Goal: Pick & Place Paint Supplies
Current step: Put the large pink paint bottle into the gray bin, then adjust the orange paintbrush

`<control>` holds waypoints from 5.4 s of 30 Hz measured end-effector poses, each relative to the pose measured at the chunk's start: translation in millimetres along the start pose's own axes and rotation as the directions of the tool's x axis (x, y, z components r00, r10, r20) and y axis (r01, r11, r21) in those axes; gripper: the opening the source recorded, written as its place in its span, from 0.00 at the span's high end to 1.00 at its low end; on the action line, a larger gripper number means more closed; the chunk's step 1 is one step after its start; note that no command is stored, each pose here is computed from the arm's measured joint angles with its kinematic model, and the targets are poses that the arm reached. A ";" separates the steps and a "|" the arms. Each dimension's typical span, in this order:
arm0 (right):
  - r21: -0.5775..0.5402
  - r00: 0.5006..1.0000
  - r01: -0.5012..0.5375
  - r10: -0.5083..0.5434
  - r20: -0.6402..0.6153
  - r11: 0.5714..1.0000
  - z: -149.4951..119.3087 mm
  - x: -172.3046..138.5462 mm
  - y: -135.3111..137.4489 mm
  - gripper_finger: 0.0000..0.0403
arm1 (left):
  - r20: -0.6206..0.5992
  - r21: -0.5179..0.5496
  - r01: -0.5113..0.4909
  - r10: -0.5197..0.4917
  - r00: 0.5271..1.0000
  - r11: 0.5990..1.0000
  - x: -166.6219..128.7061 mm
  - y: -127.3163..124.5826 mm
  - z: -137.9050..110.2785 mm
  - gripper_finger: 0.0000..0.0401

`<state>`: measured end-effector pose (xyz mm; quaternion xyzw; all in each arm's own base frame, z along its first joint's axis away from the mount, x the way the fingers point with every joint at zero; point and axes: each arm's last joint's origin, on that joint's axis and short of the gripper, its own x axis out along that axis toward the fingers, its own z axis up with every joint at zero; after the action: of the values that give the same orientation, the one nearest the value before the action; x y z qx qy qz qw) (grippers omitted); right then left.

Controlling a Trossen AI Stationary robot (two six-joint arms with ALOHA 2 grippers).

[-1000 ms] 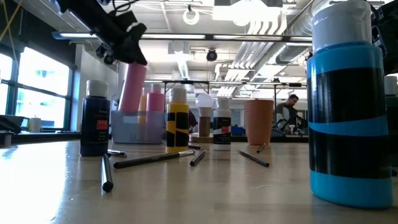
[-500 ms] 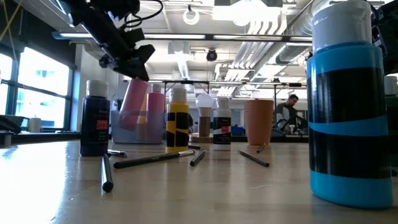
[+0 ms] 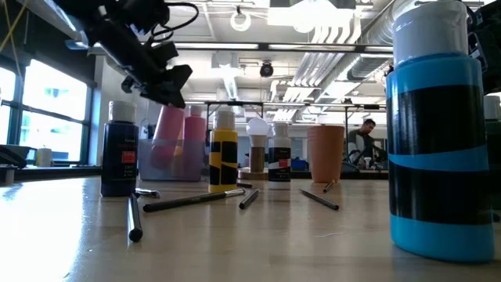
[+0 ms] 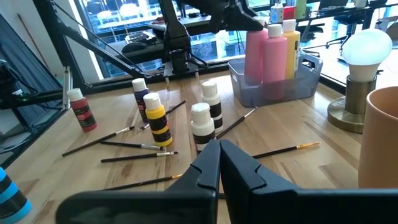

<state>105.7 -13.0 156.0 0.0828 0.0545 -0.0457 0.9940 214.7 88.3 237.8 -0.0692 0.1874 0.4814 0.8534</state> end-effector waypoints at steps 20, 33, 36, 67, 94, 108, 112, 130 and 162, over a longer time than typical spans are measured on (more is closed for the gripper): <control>-0.001 1.000 0.002 -0.002 0.001 1.000 0.1 0.0 -0.1 0.99 | 0.102 -0.049 -0.026 0.031 0.994 0.998 5.5 5.5 -30.6 0.69; -0.002 1.000 0.003 -0.003 0.001 1.000 0.1 0.0 -0.1 0.99 | 0.106 -0.084 0.031 -0.022 0.994 0.996 5.8 4.7 -34.0 0.69; -0.002 1.000 0.002 -0.002 0.001 1.000 0.0 0.0 -0.1 0.99 | 0.106 -0.078 0.030 -0.021 0.994 0.997 5.8 4.7 -34.0 0.69; -0.002 1.000 0.000 0.000 0.000 1.000 0.0 0.0 0.0 0.99 | 0.291 -0.041 0.121 -0.104 0.951 0.992 -20.6 15.9 -4.2 0.42; -0.002 1.000 -0.001 0.001 0.001 1.000 0.1 0.0 0.1 0.99 | 0.382 0.207 0.671 -0.691 0.614 0.712 -49.9 10.4 14.1 0.42; 0.083 0.994 -0.091 0.086 0.063 0.992 6.8 -0.3 3.3 0.99 | 0.360 0.236 0.710 -0.738 0.571 0.664 -51.0 8.9 13.1 0.42; 0.212 0.994 0.023 -0.044 0.099 0.977 9.5 -0.6 -0.2 0.99 | 0.369 0.305 0.641 -0.708 0.602 0.704 -49.9 9.8 13.1 0.42; 0.359 0.918 0.368 -0.397 0.009 0.858 44.3 18.8 -5.7 0.99 | 0.226 0.414 0.592 -0.708 0.669 0.691 -50.6 14.6 -0.2 0.54; 0.474 0.594 0.803 -0.554 -0.583 0.362 37.5 126.7 0.3 0.99 | 0.176 0.437 0.492 -0.608 0.774 0.753 -64.5 32.5 -7.1 0.72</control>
<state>234.9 -29.5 178.1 0.4277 0.2248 -0.4611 0.7443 155.3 52.0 258.3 0.1140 0.1095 0.1660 0.9734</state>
